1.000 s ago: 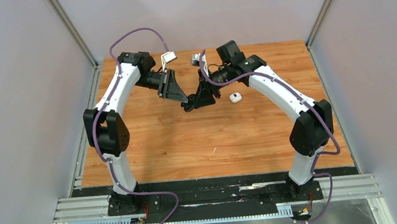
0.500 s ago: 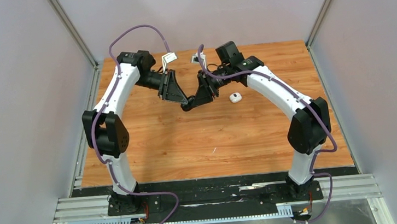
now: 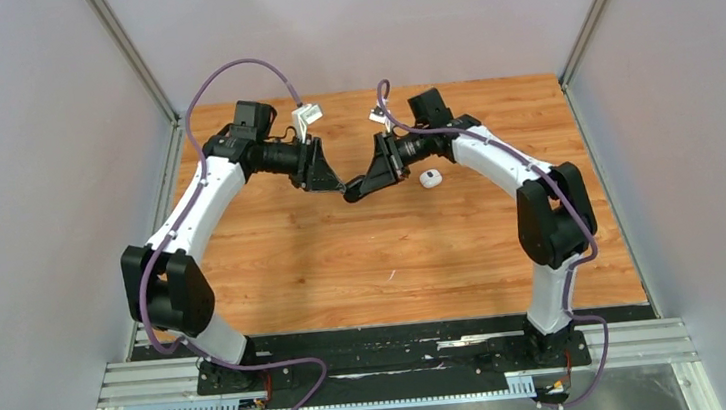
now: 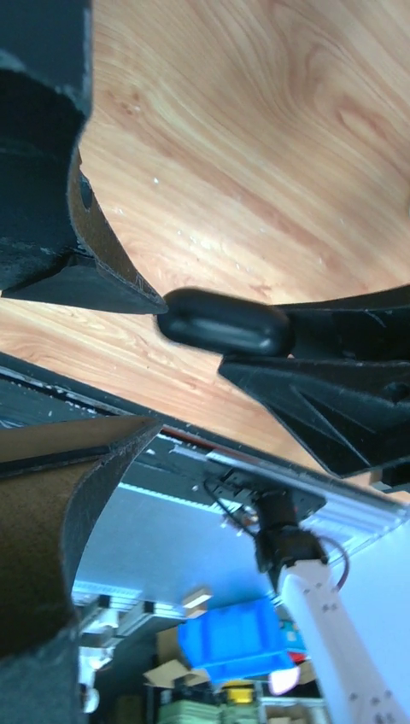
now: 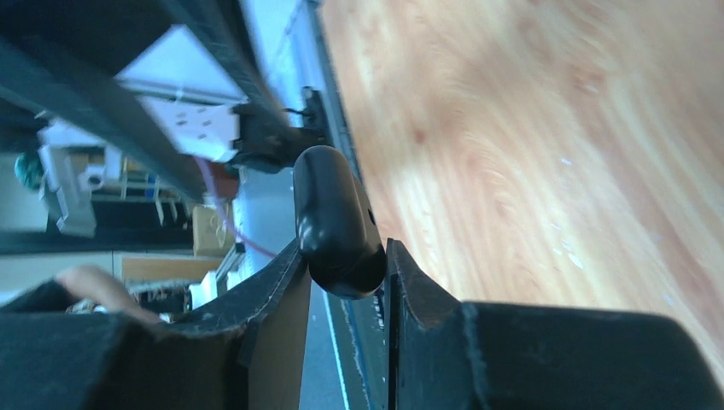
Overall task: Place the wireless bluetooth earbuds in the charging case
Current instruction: Place the charging case at the center of the board, then reset both arms
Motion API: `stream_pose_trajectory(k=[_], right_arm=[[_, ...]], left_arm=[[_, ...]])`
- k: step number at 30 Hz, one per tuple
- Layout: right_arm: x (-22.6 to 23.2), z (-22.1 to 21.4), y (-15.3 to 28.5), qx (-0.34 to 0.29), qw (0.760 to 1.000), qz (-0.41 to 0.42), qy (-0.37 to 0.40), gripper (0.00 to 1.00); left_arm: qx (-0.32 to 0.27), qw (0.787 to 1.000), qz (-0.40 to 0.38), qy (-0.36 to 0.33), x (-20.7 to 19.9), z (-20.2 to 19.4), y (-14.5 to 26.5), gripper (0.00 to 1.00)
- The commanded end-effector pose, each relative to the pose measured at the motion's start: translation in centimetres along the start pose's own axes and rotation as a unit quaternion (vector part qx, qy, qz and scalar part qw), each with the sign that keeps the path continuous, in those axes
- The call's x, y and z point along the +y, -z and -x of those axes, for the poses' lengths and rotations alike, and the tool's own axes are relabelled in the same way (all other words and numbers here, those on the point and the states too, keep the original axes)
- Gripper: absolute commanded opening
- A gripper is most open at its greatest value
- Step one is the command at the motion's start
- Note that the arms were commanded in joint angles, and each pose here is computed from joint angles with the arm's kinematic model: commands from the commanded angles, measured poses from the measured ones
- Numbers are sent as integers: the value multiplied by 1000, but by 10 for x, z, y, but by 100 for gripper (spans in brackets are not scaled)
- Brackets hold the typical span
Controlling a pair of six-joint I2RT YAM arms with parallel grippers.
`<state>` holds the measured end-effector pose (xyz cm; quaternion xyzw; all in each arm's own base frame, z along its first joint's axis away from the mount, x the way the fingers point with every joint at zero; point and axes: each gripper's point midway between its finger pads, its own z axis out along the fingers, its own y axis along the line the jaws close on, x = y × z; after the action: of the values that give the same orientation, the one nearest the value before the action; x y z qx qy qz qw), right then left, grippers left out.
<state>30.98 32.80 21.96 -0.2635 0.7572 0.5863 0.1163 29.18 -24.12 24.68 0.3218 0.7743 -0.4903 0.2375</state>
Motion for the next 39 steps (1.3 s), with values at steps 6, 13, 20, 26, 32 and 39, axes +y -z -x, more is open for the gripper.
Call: stream_pose_trajectory(k=[6, 13, 20, 26, 32, 39], right_arm=[[-137, -60, -10, 23, 977, -154, -149, 17], [-179, -68, -12, 31, 961, -216, -169, 37], [-171, -41, 24, 13, 945, -305, -114, 98], [-119, 0, 53, -35, 954, -297, -4, 100], [-77, 83, 123, -180, 885, -419, 97, 100], [-38, 118, 225, -304, 755, -568, 119, 100]], left_arm=[[-62, 985, 157, 35, 46, 22, 30, 56], [-56, 983, 163, 62, 45, 1, 32, 56], [-49, 982, 168, 73, 47, -10, 31, 56], [-47, 980, 186, 61, 56, -11, 32, 57], [-42, 950, 310, 19, 81, -6, 64, 99], [-103, 890, 443, -14, 100, 21, 111, 100]])
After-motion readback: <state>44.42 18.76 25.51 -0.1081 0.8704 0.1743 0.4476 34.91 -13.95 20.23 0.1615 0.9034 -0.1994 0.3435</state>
